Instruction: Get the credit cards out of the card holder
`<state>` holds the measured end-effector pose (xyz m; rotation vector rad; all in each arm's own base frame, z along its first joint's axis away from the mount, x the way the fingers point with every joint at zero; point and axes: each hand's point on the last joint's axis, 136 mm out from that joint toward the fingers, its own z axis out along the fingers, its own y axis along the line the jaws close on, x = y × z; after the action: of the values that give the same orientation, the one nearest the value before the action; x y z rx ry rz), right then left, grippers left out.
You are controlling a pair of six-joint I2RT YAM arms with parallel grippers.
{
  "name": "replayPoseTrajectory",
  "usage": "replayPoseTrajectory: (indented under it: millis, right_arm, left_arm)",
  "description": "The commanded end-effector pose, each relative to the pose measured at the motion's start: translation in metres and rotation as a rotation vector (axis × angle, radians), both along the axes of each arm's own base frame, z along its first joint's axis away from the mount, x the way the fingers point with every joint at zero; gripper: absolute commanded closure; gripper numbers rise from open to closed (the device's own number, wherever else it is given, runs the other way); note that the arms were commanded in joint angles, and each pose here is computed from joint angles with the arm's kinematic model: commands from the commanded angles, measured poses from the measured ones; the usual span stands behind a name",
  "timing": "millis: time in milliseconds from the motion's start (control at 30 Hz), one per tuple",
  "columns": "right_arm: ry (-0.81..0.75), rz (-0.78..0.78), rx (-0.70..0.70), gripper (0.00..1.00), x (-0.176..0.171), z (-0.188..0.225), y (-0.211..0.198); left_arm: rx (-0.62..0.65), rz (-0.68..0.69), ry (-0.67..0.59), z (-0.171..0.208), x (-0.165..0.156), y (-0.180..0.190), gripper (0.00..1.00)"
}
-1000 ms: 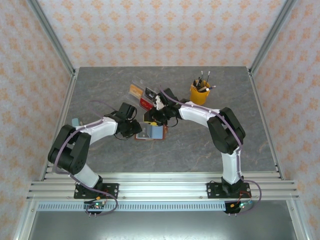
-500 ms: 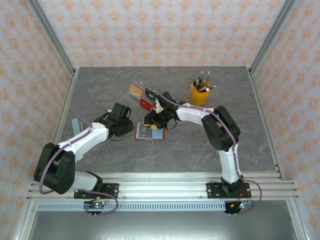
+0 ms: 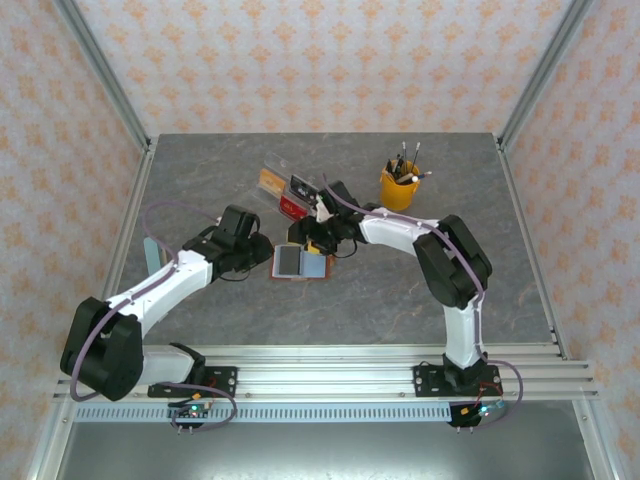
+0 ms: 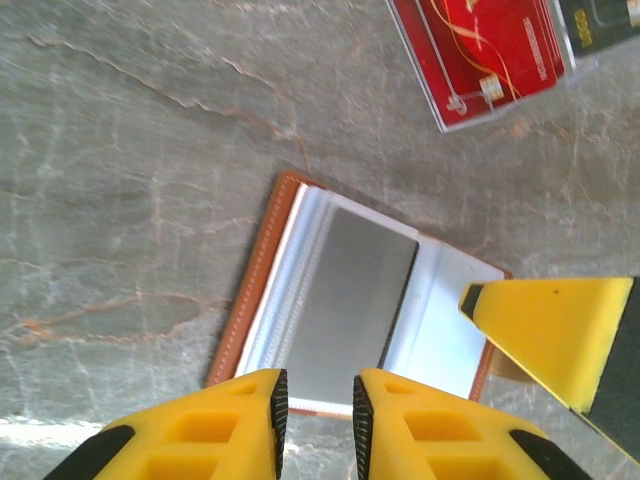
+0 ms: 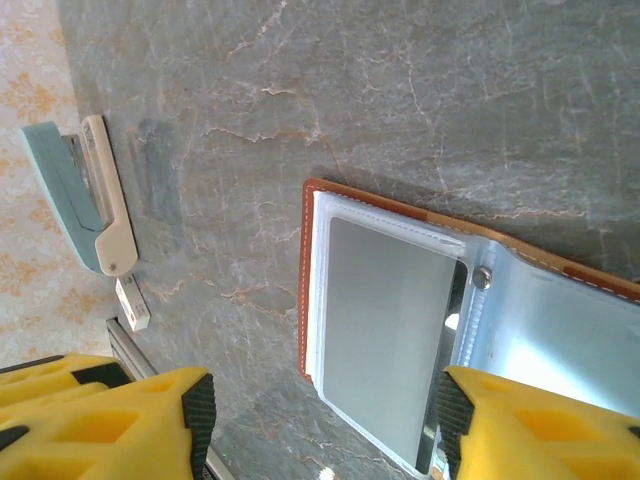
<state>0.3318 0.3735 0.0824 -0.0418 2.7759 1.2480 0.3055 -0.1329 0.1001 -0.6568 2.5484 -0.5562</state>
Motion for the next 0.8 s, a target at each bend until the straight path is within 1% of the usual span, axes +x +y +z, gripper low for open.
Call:
replayPoseTrajectory:
  millis: [0,133,333,433,567,767]
  right_arm:
    - [-0.069,-0.036,0.012,0.37,0.008,0.017,-0.005]
    - [-0.073,-0.073,-0.064,0.41,0.011,0.005,-0.017]
    - [-0.060,-0.060,-0.156,0.58,0.006,-0.013,-0.021]
    - [-0.053,-0.051,-0.181,0.66,0.003,-0.019,-0.019]
    - [-0.042,-0.041,-0.187,0.73,0.001,-0.024,-0.015]
    - [-0.007,-0.024,-0.164,0.77,-0.003,-0.033,-0.008]
  left_arm:
    - [-0.019,-0.070,-0.041,0.013,0.009,-0.018,0.72]
    - [-0.009,-0.084,-0.005,0.001,0.013,-0.026,0.74]
    - [0.050,-0.038,0.066,-0.027,0.020,-0.020,0.85]
    - [0.073,-0.024,0.090,-0.037,0.023,-0.018,0.87]
    - [0.109,-0.002,0.110,-0.046,0.025,-0.012,0.89]
    - [0.135,0.009,0.147,-0.058,0.025,-0.009,0.92]
